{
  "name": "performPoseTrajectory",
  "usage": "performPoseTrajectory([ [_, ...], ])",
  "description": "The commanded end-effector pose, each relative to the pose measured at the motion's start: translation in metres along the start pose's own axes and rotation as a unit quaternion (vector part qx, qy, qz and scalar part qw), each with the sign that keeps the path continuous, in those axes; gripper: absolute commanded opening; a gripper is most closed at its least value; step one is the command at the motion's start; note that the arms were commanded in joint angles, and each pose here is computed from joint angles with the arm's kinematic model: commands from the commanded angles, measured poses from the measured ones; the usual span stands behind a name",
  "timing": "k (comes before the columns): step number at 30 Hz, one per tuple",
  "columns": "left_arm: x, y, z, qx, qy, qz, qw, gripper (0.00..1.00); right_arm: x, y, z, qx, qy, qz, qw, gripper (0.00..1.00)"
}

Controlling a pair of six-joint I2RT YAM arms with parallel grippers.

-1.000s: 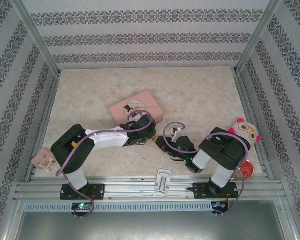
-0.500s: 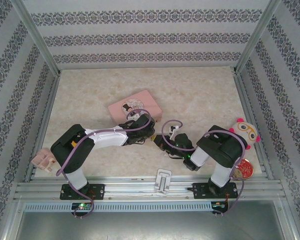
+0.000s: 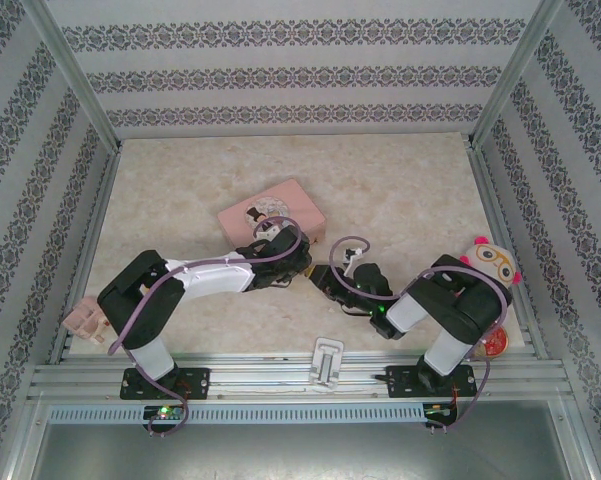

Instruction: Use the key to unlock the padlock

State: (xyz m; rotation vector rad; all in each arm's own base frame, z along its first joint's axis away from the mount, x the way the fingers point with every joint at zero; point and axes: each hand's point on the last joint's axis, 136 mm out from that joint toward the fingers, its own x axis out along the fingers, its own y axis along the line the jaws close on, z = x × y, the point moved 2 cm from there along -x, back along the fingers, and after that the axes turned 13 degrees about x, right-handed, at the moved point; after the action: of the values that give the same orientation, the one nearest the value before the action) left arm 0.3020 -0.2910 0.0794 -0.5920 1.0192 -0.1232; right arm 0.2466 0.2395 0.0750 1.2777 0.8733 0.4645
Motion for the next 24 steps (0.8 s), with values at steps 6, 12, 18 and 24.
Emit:
performPoseTrajectory([
  [6,-0.005,-0.006,0.002,-0.011,0.001,-0.013,1.000,0.00,-0.027,0.010,0.006,-0.048,-0.041,-0.015,0.998,0.36],
  [12,-0.002,-0.007,0.000,-0.015,0.005,-0.018,1.000,0.00,-0.055,0.019,-0.001,-0.135,-0.059,-0.120,0.982,0.32],
  [18,0.000,-0.008,-0.002,-0.015,0.009,-0.021,1.000,0.00,-0.081,0.019,-0.004,-0.135,-0.068,-0.135,0.979,0.25],
  [24,0.001,0.000,-0.004,-0.018,0.011,-0.013,1.000,0.00,-0.076,0.014,-0.019,-0.132,-0.038,-0.149,0.979,0.23],
])
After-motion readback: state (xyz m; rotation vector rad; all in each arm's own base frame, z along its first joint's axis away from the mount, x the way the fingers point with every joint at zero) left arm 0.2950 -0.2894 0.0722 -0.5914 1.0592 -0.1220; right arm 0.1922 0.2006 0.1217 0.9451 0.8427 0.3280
